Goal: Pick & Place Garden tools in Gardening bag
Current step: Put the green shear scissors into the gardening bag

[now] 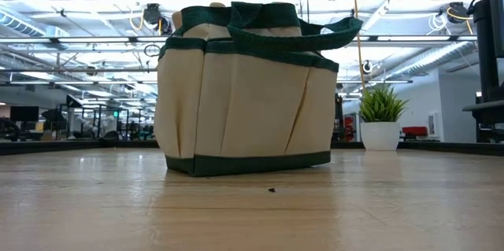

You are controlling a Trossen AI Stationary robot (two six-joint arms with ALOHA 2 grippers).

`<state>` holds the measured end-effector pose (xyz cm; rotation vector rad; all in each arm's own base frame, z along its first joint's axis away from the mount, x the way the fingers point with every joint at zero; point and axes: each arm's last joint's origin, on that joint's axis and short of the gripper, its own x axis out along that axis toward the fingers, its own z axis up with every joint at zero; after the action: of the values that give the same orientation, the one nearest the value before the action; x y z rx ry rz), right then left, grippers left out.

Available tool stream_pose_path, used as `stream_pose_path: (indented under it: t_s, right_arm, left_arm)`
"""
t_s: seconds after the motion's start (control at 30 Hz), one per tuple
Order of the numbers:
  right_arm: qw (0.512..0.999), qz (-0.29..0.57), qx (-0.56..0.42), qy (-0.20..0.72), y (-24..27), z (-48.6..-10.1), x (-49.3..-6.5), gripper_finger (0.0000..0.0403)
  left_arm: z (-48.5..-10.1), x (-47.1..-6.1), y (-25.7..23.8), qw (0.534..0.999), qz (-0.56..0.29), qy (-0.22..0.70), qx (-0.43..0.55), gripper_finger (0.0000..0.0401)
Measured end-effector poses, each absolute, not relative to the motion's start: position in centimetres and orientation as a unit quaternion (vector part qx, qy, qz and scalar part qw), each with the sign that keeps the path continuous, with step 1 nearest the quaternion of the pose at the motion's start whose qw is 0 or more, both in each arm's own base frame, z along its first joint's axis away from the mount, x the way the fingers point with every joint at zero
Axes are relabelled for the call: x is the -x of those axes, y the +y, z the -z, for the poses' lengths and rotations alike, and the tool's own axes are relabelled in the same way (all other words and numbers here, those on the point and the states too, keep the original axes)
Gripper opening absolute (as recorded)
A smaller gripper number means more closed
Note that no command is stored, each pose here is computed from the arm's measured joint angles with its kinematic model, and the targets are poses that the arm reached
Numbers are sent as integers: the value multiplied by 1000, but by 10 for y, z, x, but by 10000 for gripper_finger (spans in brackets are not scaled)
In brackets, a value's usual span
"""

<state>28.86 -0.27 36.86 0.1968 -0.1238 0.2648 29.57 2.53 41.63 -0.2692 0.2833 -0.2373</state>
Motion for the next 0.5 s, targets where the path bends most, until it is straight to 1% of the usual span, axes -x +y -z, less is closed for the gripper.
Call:
stream_pose_path:
  t_s: [0.07, 0.13, 0.23, 0.3, 0.37, 0.43, 0.5]
  right_arm:
    - [985, -131, -99, -57, -3, -368, -289, 53]
    - [985, -128, -100, -52, -3, -367, -289, 51]
    - [987, -111, -103, -44, -1, -365, -289, 48]
    - [989, -101, -102, -34, 2, -363, -290, 46]
    - [989, -101, -103, -28, 5, -361, -290, 44]
    - [990, -91, -105, -23, 11, -360, -290, 42]
    - [991, -76, -105, -15, 15, -358, -290, 41]
  left_arm:
    - [-414, -284, 28, 972, 91, 170, 133, 177]
    - [-417, -280, 30, 975, 67, 171, 124, 175]
    - [-414, -263, 30, 969, 18, 211, 124, 175]
    - [-418, -256, 28, 971, -10, 210, 116, 177]
    - [-415, -246, 26, 964, -39, 237, 115, 177]
    - [-420, -240, 23, 966, -48, 227, 111, 175]
    - [-421, -232, 20, 964, -46, 238, 110, 172]
